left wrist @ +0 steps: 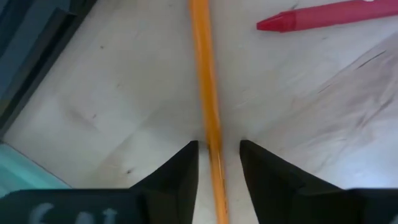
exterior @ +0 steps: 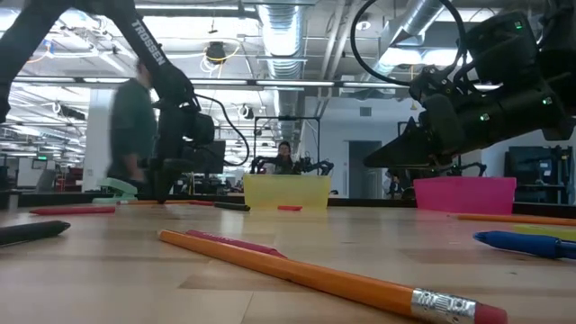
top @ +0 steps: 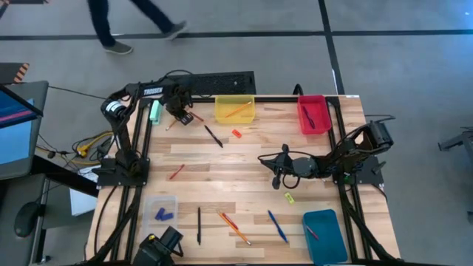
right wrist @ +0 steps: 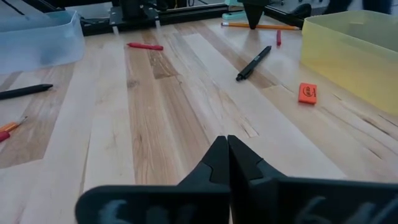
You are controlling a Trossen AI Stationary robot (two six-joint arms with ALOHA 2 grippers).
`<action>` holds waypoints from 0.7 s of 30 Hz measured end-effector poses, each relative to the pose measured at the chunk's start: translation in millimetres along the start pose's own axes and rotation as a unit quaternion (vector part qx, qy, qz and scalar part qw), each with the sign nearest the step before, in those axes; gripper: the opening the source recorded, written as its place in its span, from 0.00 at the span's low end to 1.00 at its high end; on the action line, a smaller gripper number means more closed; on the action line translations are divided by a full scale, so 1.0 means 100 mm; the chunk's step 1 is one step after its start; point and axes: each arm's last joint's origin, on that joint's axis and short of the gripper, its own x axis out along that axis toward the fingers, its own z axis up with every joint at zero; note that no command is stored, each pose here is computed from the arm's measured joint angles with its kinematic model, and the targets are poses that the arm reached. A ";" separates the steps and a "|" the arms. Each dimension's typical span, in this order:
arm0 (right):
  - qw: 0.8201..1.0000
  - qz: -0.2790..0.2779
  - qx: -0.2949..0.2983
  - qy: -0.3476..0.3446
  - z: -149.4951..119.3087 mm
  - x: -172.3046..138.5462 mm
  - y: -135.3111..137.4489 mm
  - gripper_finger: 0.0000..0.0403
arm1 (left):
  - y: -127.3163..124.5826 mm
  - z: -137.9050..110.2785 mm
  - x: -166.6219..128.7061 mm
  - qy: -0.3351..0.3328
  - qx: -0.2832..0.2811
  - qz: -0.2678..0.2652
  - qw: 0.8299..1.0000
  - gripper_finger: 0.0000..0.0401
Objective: Sort crayons/erasers/pens/pencils in bins
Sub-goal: Put the orange pencil into the yellow bin
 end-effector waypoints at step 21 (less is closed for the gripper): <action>1.000 -0.001 0.002 0.003 -0.01 0.00 0.00 0.02 | -0.01 -0.08 -0.09 0.020 0.022 0.012 0.999 0.03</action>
